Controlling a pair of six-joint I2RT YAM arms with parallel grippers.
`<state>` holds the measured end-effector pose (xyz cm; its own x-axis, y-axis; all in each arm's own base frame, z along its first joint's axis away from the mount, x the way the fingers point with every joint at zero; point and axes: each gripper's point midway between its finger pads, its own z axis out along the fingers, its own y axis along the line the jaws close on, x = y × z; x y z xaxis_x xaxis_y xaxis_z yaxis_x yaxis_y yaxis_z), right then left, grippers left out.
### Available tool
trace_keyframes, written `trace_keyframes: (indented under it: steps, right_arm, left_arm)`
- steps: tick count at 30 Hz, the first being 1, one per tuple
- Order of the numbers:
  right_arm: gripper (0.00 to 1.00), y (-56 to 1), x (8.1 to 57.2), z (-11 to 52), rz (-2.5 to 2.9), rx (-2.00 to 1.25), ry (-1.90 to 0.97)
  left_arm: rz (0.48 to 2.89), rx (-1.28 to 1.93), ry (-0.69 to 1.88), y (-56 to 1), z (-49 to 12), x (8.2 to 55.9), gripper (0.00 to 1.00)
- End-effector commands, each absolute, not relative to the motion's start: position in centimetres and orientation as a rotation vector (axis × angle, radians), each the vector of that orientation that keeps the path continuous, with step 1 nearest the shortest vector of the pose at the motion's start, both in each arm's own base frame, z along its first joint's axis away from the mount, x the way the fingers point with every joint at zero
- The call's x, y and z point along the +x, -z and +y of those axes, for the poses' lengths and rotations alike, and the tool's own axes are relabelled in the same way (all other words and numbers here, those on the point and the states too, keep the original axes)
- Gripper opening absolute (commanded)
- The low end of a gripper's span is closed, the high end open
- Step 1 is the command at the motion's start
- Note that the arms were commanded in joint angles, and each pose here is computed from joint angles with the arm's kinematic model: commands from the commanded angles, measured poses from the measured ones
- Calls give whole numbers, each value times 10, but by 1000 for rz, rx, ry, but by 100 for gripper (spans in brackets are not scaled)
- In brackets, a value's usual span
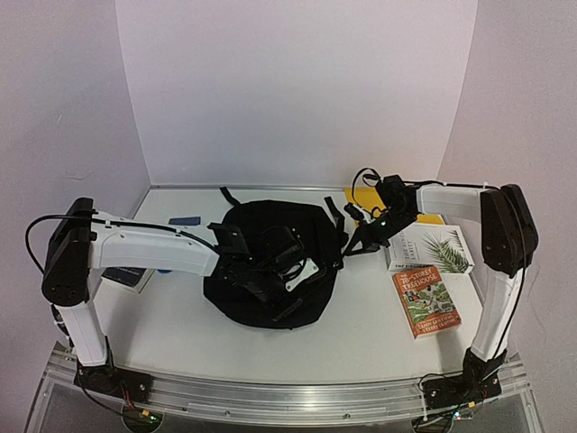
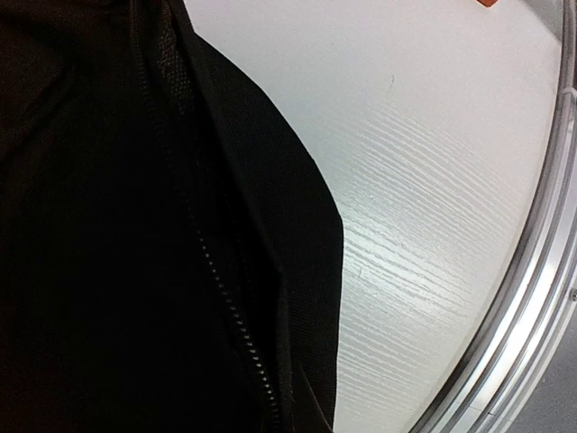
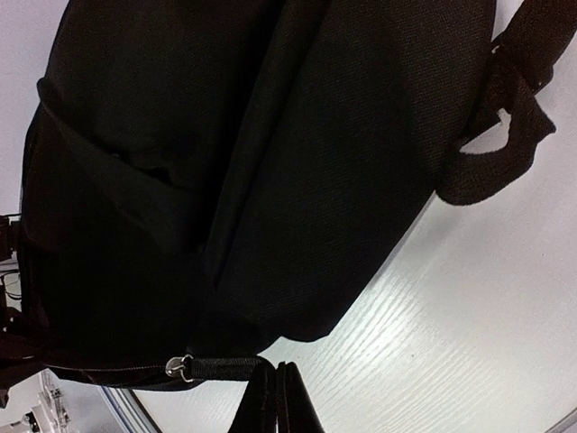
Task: Pack the student bag
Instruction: Unzip the student bag at the center of the board.
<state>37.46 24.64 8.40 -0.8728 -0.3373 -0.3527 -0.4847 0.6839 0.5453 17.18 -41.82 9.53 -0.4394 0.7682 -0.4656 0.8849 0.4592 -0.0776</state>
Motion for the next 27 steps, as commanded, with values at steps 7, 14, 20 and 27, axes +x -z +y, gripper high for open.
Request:
trace_keyframes:
  steps: [7, 14, 20, 27]
  right_arm:
    - [0, -99, 470, 200, 2539, -515, -667]
    - [27, -136, 441, 221, 2458, -620, -887]
    - [82, -169, 400, 222, 2412, -694, -967]
    - [88, -163, 335, 256, 2445, -820, -989]
  left_arm:
    - [2361, 1447, 391, -105, -401, 153, 1]
    - [2339, 1326, 387, -118, -439, 185, 47]
    - [2380, 1173, 572, -165, -422, 203, 65]
    - [2489, 1193, 523, -156, -360, 196, 63]
